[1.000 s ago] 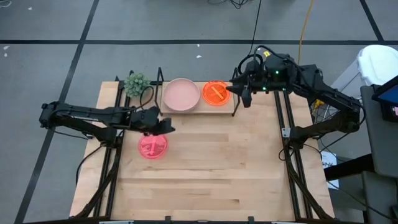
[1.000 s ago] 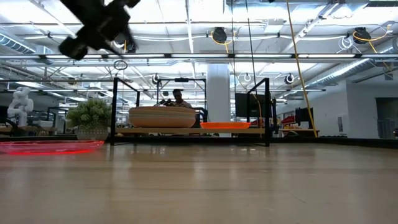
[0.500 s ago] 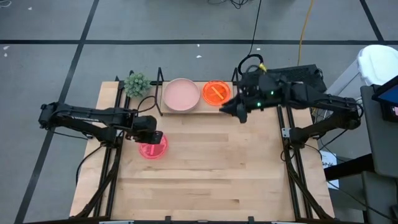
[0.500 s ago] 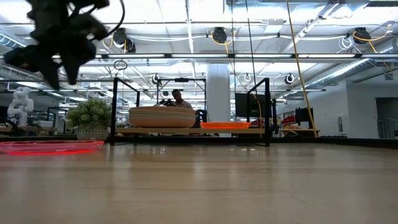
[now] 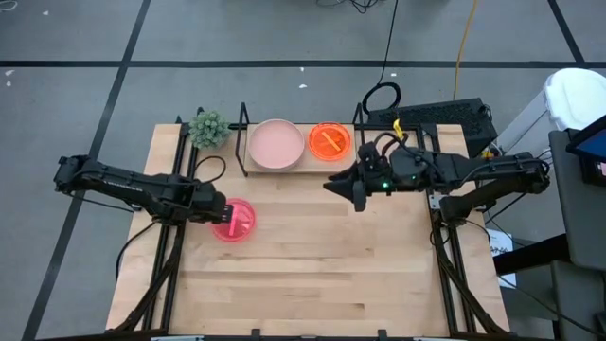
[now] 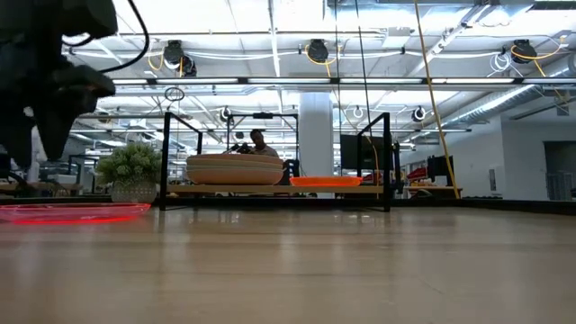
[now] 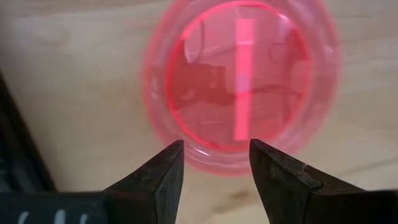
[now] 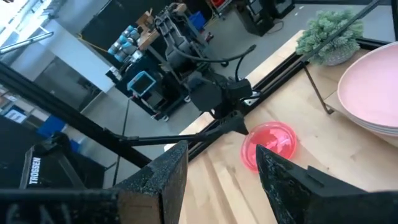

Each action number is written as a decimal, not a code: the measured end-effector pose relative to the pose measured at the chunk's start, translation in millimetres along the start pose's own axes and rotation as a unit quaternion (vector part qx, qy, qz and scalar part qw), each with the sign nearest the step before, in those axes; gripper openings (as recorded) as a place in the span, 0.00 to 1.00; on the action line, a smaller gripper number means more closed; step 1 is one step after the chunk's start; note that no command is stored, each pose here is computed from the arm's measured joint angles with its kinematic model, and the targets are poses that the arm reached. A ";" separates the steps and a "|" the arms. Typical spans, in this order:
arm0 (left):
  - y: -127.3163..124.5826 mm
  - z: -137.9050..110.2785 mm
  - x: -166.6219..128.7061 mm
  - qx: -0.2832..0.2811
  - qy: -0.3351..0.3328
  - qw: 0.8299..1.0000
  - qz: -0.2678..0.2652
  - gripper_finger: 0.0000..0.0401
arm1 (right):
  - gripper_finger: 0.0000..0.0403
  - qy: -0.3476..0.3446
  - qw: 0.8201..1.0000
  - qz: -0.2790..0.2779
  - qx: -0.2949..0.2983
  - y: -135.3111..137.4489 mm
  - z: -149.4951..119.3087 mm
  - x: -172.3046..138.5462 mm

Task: Place and stack plates onto a shelf
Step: Stack the red transparent plate on the orange transparent plate on the shelf

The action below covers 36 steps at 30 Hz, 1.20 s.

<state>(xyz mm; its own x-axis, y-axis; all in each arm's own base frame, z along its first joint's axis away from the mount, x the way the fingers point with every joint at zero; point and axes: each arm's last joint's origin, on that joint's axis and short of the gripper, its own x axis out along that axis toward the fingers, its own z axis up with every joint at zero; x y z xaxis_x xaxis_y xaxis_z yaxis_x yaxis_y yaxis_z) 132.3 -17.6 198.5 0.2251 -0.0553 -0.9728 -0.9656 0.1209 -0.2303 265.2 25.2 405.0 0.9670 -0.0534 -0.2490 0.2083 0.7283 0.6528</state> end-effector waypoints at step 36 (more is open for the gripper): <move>9.9 73.6 40.9 0.126 0.012 0.989 0.080 0.46 | 0.43 0.013 1.000 0.000 -0.007 -0.3 -3.9 0.0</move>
<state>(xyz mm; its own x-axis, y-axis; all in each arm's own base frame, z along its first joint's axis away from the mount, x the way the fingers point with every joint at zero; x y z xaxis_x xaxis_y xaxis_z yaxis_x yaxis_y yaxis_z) 141.5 54.2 154.5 0.0653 -0.0393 -0.9971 -0.9251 0.3721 -0.0753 264.6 27.7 402.1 0.9626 -0.0361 -0.2685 0.2070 0.7375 0.6428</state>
